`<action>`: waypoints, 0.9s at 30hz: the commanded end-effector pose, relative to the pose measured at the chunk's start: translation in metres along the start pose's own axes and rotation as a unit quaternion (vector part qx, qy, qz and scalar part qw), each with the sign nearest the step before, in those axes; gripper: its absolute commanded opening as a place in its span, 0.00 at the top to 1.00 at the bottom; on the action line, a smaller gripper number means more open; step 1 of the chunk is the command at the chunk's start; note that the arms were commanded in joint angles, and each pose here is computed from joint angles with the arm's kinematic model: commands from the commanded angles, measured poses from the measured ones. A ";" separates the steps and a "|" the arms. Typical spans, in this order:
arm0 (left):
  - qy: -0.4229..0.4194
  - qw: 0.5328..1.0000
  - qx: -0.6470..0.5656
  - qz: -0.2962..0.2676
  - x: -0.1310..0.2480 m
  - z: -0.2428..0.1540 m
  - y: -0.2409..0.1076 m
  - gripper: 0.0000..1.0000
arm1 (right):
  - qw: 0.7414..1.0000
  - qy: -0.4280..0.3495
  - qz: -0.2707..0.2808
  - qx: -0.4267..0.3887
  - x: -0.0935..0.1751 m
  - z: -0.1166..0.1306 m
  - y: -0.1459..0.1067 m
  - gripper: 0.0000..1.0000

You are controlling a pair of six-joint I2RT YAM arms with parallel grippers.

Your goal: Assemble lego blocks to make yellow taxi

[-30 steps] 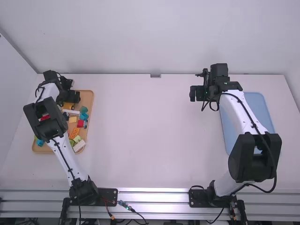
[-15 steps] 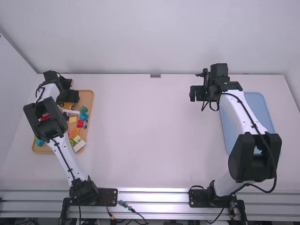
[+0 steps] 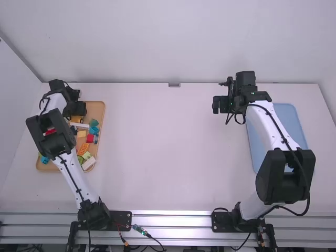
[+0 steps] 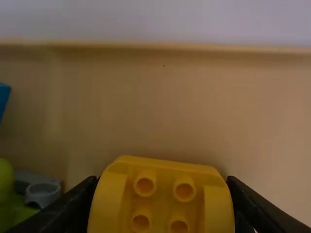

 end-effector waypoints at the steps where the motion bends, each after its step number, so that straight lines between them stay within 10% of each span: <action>1: 0.023 0.999 0.000 0.049 -0.015 0.006 -0.025 0.34 | 1.000 0.000 -0.007 0.000 0.003 0.000 0.007 0.01; 27: 0.021 0.999 0.003 0.026 0.035 -0.002 0.020 0.52 | 1.000 0.000 -0.006 0.000 0.003 0.000 0.006 0.01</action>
Point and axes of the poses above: each hand's point on the last joint's axis, 136 mm out from that joint toward the fingers, its own x axis back along the fingers, its own z axis along the line the jaws close on, y = z × x, the point moved 5 cm from there along x, back along the fingers, and after that the axes turned 9 degrees about x, right-handed, at the moved point
